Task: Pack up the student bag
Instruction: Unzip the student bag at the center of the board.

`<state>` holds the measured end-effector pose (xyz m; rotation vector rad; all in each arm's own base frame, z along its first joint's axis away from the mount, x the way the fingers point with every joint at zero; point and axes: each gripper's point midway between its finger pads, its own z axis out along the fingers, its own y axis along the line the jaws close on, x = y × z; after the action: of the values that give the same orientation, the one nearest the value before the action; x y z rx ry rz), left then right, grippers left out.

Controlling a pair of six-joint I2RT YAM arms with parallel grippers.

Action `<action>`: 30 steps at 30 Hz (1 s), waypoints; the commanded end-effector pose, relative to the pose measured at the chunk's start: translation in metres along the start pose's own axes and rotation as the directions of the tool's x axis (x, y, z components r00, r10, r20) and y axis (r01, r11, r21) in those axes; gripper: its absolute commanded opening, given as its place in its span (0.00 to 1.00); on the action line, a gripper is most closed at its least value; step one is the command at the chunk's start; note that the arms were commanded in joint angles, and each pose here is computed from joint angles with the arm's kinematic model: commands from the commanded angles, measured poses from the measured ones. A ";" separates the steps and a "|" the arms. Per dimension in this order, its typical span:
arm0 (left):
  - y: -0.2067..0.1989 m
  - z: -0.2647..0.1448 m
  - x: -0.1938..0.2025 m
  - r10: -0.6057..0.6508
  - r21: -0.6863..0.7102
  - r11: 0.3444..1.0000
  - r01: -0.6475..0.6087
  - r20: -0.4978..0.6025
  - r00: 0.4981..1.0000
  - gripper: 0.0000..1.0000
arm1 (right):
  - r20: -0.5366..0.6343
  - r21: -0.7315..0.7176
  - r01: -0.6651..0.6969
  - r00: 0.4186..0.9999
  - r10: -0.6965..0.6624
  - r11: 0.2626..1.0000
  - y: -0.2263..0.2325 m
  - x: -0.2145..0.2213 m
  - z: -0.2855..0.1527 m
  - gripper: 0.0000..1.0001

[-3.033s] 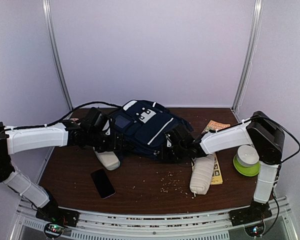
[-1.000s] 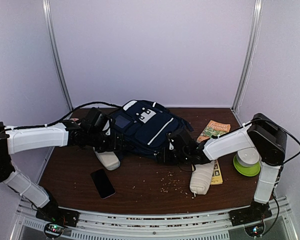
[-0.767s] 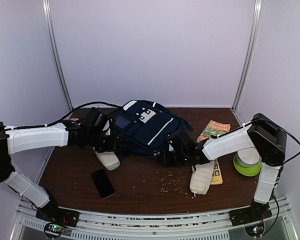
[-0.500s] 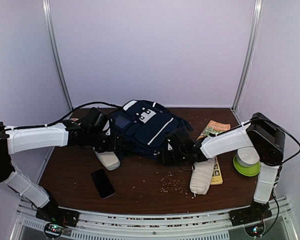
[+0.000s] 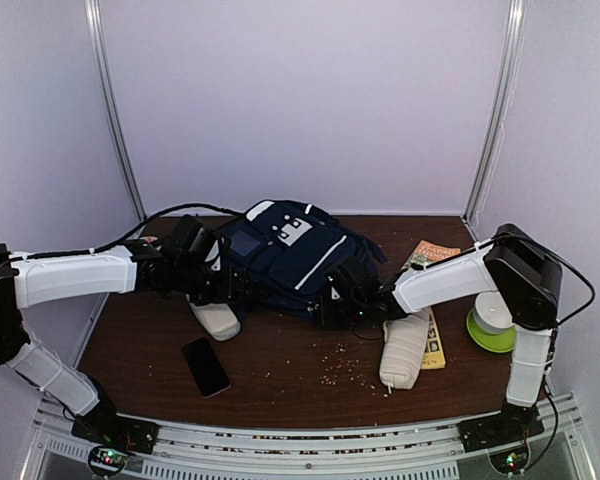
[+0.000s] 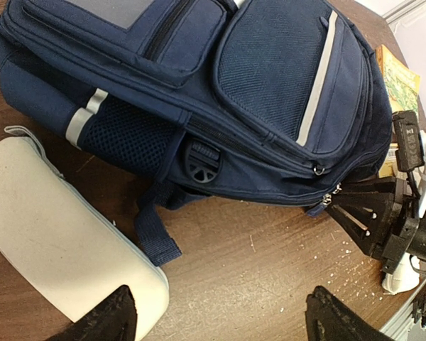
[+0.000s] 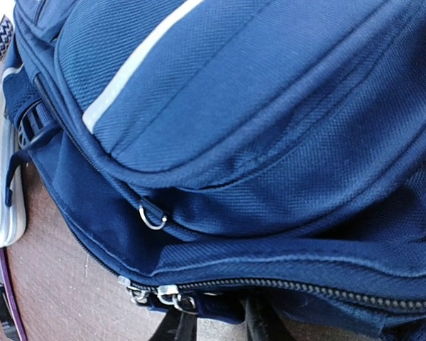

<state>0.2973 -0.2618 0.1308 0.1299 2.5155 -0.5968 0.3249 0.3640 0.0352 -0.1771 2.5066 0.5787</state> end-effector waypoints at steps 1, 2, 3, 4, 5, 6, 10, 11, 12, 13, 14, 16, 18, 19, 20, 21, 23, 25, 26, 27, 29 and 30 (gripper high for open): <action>-0.003 -0.001 -0.001 0.016 0.006 1.000 -0.016 0.009 1.000 0.85 | 0.018 0.028 0.004 1.000 -0.005 1.000 -0.005 -0.003 0.008 0.19; -0.003 -0.001 -0.001 0.016 0.006 1.000 -0.017 0.009 1.000 0.85 | 0.019 0.024 0.004 1.000 -0.004 1.000 -0.005 -0.003 0.007 0.17; -0.002 0.000 -0.001 0.017 0.004 1.000 -0.017 0.009 1.000 0.85 | 0.021 0.021 0.003 1.000 -0.003 1.000 -0.004 -0.003 0.005 0.14; -0.002 -0.001 -0.001 0.017 0.004 1.000 -0.017 0.009 1.000 0.85 | 0.024 0.019 0.003 1.000 -0.003 1.000 -0.004 -0.004 0.004 0.12; -0.002 0.000 -0.001 0.017 0.003 1.000 -0.017 0.010 1.000 0.85 | 0.027 0.016 0.004 1.000 -0.005 1.000 -0.004 -0.004 0.002 0.09; -0.002 0.000 -0.001 0.017 0.000 1.000 -0.017 0.009 1.000 0.85 | 0.027 0.016 0.004 1.000 -0.005 1.000 -0.004 -0.004 0.000 0.06; 0.000 0.001 0.001 0.016 -0.008 1.000 -0.016 0.007 1.000 0.85 | 0.034 0.013 0.001 0.999 -0.002 1.000 -0.007 -0.002 -0.008 0.00; 0.001 0.002 0.001 0.017 -0.009 1.000 -0.017 0.007 1.000 0.85 | 0.036 0.016 0.000 0.999 -0.001 1.000 -0.009 -0.002 -0.010 0.00; 0.000 0.002 0.001 0.017 -0.009 1.000 -0.017 0.006 1.000 0.85 | 0.037 0.020 0.002 0.999 -0.002 1.000 -0.010 -0.001 -0.012 0.00; 0.001 0.002 0.001 0.017 -0.010 1.000 -0.016 0.006 1.000 0.85 | 0.041 0.028 0.000 0.999 -0.001 1.000 -0.013 -0.001 -0.015 0.00; 0.001 0.003 0.001 0.017 -0.010 1.000 -0.017 0.006 1.000 0.85 | 0.044 0.040 0.001 0.999 -0.003 0.999 -0.015 -0.001 -0.017 0.00; 0.000 0.003 0.000 0.017 -0.010 1.000 -0.017 0.006 1.000 0.85 | 0.047 0.075 0.000 0.999 -0.003 0.997 -0.024 0.000 -0.021 0.00; 0.000 0.003 -0.001 0.017 -0.011 1.000 -0.017 0.008 1.000 0.85 | 0.049 0.104 -0.006 0.999 0.001 0.995 -0.034 0.002 -0.024 0.00; 0.000 0.003 -0.001 0.019 -0.011 1.000 -0.019 0.009 1.000 0.85 | 0.051 0.113 -0.012 0.999 0.006 0.994 -0.038 0.002 -0.025 0.00; 0.000 0.003 -0.001 0.019 -0.012 1.000 -0.019 0.010 1.000 0.85 | 0.054 0.123 -0.021 0.998 0.015 0.992 -0.043 0.001 -0.026 0.00; 0.001 0.003 -0.001 0.020 -0.014 1.000 -0.019 0.010 1.000 0.85 | 0.055 0.134 -0.028 0.998 0.021 0.991 -0.047 0.002 -0.028 0.00; 0.002 0.003 -0.001 0.019 -0.020 1.000 -0.019 0.011 1.000 0.85 | 0.058 0.142 -0.037 0.998 0.029 0.989 -0.052 0.002 -0.030 0.00; 0.002 0.004 -0.001 0.018 -0.021 1.000 -0.018 0.012 1.000 0.85 | 0.055 0.130 -0.033 0.998 0.026 0.991 -0.050 0.002 -0.032 0.00; 0.002 0.004 -0.001 0.018 -0.019 1.000 -0.018 0.011 1.000 0.85 | 0.053 0.120 -0.032 0.998 0.026 0.992 -0.049 0.003 -0.032 0.00; -0.001 0.004 -0.003 0.017 -0.010 1.000 -0.017 0.014 1.000 0.85 | 0.051 0.108 -0.032 0.998 0.027 0.994 -0.047 0.003 -0.032 0.00; -0.007 0.005 -0.004 0.008 0.010 1.000 -0.008 0.015 1.000 0.85 | 0.054 0.087 -0.033 0.998 0.028 0.996 -0.042 0.002 -0.034 0.00; -0.015 0.007 -0.004 0.005 0.029 1.000 -0.005 0.015 1.000 0.85 | 0.056 0.082 -0.033 0.998 0.028 0.996 -0.041 0.001 -0.034 0.00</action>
<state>0.2983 -0.2615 0.1284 0.1281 2.5162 -0.5816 0.3191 0.3219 0.0409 -0.1056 2.4795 0.5037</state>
